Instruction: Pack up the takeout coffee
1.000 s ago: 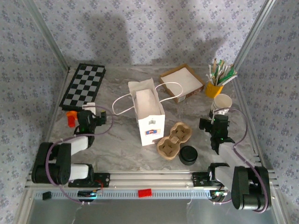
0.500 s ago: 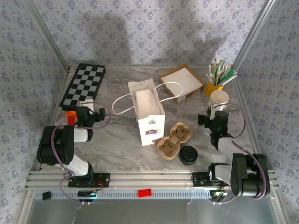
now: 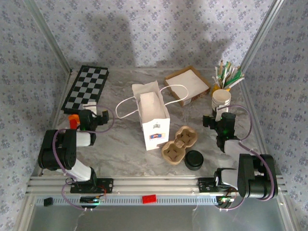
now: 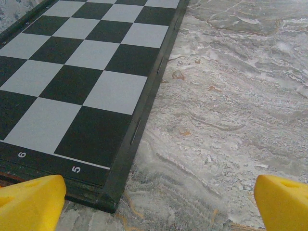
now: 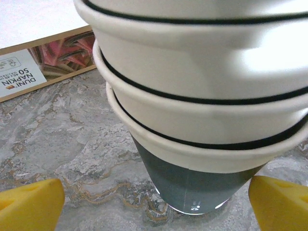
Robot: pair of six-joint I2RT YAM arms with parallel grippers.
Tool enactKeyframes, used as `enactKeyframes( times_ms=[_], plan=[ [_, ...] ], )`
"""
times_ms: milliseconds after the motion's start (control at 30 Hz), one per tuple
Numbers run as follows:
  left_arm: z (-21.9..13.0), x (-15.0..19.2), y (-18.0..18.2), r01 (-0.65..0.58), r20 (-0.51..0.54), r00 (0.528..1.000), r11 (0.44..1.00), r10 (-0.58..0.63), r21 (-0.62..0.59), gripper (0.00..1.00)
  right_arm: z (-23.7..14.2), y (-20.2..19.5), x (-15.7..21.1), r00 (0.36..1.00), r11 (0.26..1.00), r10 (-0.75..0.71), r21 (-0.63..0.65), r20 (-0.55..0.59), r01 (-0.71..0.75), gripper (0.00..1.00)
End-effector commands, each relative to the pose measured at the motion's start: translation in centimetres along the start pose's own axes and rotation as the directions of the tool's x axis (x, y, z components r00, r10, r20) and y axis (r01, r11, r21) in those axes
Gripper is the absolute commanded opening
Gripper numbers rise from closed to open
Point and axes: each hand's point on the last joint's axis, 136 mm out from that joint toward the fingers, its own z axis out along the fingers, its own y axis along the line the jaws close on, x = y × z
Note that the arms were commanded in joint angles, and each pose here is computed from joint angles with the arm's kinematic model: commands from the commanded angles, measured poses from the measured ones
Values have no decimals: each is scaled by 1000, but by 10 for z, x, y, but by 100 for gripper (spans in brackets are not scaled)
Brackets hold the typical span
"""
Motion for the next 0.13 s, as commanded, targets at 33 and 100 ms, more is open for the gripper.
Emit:
enactKeyframes(
  times_ms=[33, 100],
  plan=[
    [2, -18, -4, 14, 51, 999, 1000, -15, 20, 100, 5, 2, -20, 999, 1000, -3, -11, 54, 4, 100],
    [1, -18, -10, -4, 54, 999, 999, 2, 43, 100, 8, 4, -21, 998, 1000, 0, -15, 59, 1, 100]
  ],
)
